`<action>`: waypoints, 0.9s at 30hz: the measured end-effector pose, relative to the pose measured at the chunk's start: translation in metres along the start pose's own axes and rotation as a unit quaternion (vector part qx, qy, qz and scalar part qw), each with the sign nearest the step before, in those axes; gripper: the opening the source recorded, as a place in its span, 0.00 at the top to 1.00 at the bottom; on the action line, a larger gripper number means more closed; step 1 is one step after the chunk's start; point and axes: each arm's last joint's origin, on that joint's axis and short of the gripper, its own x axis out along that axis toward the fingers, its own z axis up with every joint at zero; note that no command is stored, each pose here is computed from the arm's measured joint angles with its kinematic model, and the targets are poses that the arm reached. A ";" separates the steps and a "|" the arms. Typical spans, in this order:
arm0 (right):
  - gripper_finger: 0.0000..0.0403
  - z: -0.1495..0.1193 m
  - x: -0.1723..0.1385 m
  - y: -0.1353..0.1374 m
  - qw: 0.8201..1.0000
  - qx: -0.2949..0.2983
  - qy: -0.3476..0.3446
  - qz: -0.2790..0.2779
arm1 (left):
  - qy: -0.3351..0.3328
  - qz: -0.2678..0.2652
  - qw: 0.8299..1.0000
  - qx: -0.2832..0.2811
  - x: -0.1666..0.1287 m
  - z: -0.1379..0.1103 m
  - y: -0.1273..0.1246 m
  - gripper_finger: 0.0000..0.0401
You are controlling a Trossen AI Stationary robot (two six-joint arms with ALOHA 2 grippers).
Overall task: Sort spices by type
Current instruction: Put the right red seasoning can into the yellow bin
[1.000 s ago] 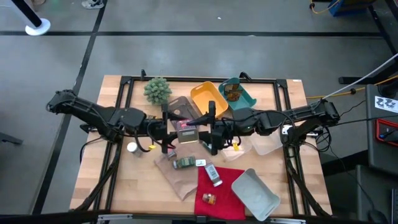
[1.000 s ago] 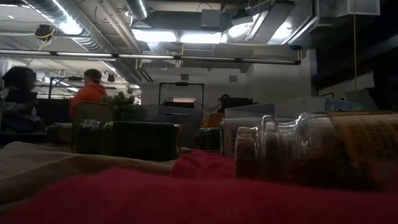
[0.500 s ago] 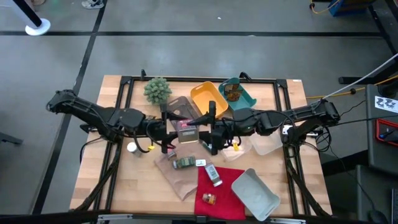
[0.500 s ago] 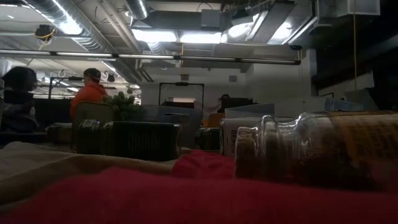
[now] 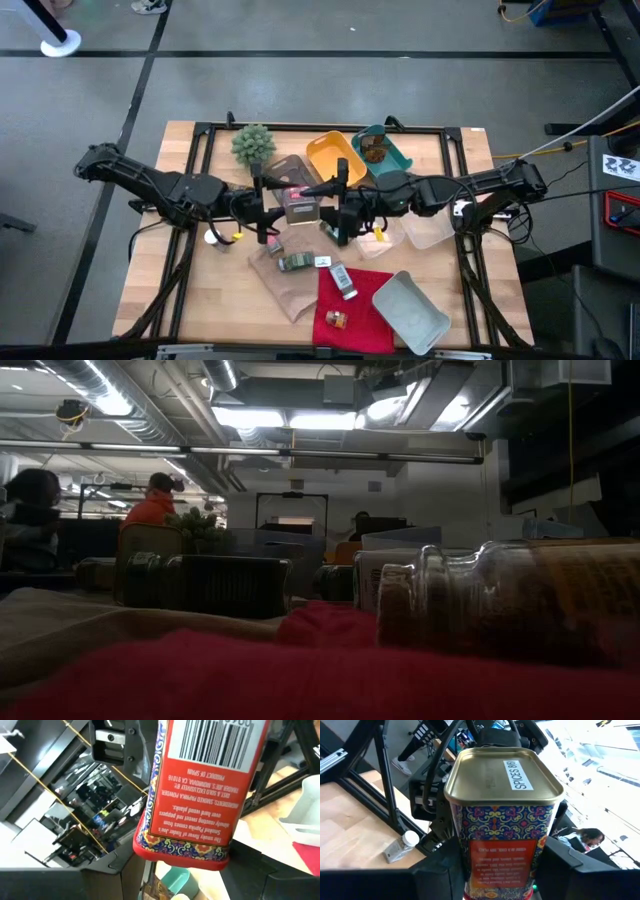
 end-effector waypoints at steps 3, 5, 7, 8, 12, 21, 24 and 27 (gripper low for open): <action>0.56 0.000 0.000 0.000 1.000 0.000 0.000 0.000 | 0.004 0.001 1.000 -0.001 0.002 -0.001 -0.001 0.48; 0.56 -0.001 0.000 0.000 1.000 -0.001 0.001 0.002 | 0.006 0.002 1.000 -0.001 0.003 -0.001 -0.003 0.48; 0.56 -0.001 0.000 0.001 1.000 -0.001 0.000 0.004 | 0.009 0.003 1.000 0.000 0.005 -0.002 -0.004 0.48; 0.56 -0.001 0.000 0.001 1.000 -0.002 -0.001 0.005 | 0.011 0.004 1.000 0.000 0.006 -0.002 -0.004 0.48; 0.56 -0.001 0.000 0.001 1.000 -0.002 -0.001 0.006 | 0.014 0.007 1.000 0.001 0.009 -0.004 -0.004 0.48; 0.56 0.001 0.000 0.000 1.000 0.000 -0.009 0.003 | -0.003 0.020 1.000 0.001 0.010 0.000 -0.002 0.48; 0.56 0.000 0.000 0.000 1.000 -0.001 -0.006 0.004 | 0.007 0.030 0.999 -0.013 0.013 -0.002 -0.002 0.48; 0.56 0.000 0.000 0.000 1.000 -0.001 -0.004 0.003 | 0.012 0.035 0.999 -0.022 0.014 -0.003 -0.002 0.48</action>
